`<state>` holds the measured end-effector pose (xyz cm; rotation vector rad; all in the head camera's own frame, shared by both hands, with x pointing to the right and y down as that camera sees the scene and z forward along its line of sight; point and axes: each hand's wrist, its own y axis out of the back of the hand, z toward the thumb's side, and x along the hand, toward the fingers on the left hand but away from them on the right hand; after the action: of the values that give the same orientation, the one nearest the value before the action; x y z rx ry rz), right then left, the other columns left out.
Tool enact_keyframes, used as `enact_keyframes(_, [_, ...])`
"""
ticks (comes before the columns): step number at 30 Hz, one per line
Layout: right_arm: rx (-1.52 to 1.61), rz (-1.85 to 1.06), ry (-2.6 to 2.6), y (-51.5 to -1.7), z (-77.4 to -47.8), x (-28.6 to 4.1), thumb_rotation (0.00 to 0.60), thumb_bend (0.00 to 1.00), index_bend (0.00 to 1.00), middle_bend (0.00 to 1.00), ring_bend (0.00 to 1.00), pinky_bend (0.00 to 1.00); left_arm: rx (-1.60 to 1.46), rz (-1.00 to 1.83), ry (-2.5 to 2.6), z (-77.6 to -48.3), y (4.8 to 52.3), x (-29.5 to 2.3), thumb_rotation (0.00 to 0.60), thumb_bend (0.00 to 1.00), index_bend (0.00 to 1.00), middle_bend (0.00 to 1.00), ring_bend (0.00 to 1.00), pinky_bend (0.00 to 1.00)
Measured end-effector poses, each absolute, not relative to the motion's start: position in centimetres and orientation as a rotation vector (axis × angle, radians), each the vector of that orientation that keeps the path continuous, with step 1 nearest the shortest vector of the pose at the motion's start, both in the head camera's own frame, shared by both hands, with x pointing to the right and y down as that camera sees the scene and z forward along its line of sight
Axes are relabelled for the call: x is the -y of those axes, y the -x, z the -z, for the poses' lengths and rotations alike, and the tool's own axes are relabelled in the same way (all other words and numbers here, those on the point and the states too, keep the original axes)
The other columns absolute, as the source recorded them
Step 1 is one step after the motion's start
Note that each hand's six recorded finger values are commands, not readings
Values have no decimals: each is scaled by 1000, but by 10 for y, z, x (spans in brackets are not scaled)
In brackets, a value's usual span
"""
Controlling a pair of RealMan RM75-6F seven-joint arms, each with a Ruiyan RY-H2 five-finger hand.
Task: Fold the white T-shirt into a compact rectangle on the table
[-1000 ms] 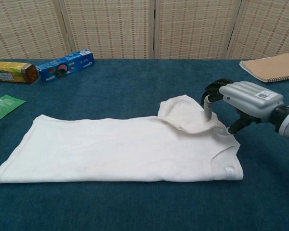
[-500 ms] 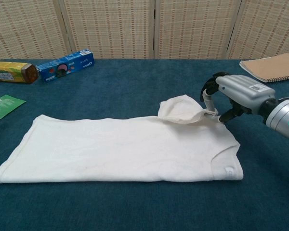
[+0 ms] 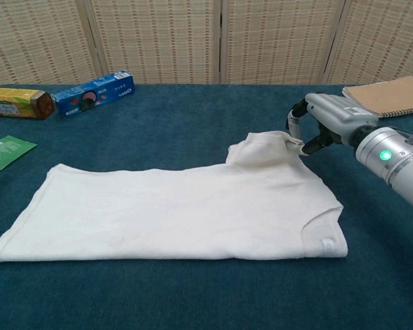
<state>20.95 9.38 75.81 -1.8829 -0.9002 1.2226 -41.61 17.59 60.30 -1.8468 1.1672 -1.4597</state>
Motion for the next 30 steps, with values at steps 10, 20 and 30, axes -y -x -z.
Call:
enact_keyframes(10, [917,-1270,1858,-201,-767,-77,600,260,117,126,85,0,-1164,1455,1832,-599,419,-174,600,375,0,0,0,0])
enact_keyframes(20, [931,-1192,1866,-189,-750,-70,600,251,67,106,61,0,-1142,1454,1823,-597,422,-171,600,376,0,0,0,0])
enact_keyframes(30, [944,-1044,1912,-195,-694,-79,600,250,168,170,61,0,-1026,1442,1810,-598,426,-168,600,375,98,0,0,0])
